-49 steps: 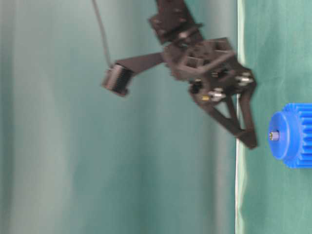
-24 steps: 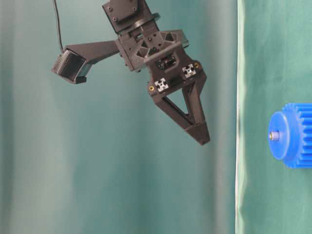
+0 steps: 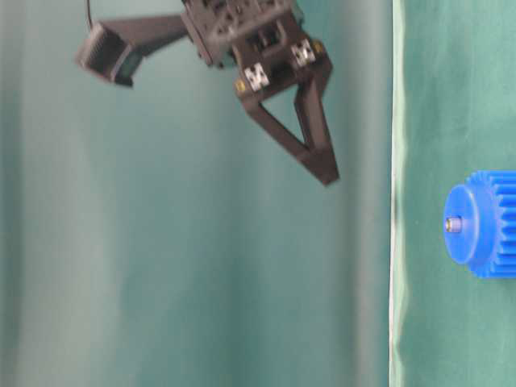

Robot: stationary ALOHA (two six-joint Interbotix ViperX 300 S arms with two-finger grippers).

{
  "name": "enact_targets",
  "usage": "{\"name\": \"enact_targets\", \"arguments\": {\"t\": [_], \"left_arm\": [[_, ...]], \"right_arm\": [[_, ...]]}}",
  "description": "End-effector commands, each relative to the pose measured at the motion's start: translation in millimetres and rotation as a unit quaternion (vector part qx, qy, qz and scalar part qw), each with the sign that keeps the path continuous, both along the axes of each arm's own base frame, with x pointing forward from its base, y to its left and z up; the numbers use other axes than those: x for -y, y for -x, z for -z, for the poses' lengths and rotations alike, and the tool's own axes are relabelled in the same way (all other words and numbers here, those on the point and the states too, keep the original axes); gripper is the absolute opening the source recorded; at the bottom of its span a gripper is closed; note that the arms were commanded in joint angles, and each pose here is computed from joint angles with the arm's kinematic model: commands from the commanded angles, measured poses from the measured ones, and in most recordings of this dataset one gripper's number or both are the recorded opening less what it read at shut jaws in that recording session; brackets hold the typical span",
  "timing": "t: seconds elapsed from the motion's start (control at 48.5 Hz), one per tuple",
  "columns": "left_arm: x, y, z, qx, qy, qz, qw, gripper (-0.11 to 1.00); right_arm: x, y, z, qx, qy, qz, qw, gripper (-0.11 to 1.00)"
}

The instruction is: Insert the shaft placed at a random location into the center hole of the medium gear at another random location.

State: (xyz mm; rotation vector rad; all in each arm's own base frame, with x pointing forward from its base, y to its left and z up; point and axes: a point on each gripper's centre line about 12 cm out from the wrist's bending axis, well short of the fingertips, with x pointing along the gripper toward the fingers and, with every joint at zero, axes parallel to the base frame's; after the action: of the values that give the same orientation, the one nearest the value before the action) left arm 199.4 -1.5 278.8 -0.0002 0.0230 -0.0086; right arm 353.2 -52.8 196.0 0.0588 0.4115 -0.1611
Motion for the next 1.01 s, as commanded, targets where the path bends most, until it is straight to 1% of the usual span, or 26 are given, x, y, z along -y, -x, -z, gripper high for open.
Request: {"name": "enact_targets", "arguments": {"t": [0.0, 0.206, 0.577, 0.721, 0.989], "left_arm": [[0, -3, -8, 0.009, 0.0, 0.001, 1.0, 0.0], [0, -3, -8, 0.009, 0.0, 0.001, 1.0, 0.0], [0, -3, -8, 0.009, -0.001, 0.001, 1.0, 0.0], [0, -2, -8, 0.009, -0.001, 0.001, 1.0, 0.0], [0, -2, -8, 0.009, -0.001, 0.001, 1.0, 0.0]], "right_arm": [[-2, 8, -15, 0.023, -0.003, 0.002, 0.9997, 0.83], [-5, 31, -18, 0.029, -0.002, 0.001, 0.9996, 0.83], [-9, 56, -22, 0.041, 0.0, 0.001, 0.9992, 0.83], [-10, 62, -24, 0.045, 0.0, 0.001, 0.999, 0.83], [-10, 63, -24, 0.045, 0.0, 0.001, 0.999, 0.83]]}}
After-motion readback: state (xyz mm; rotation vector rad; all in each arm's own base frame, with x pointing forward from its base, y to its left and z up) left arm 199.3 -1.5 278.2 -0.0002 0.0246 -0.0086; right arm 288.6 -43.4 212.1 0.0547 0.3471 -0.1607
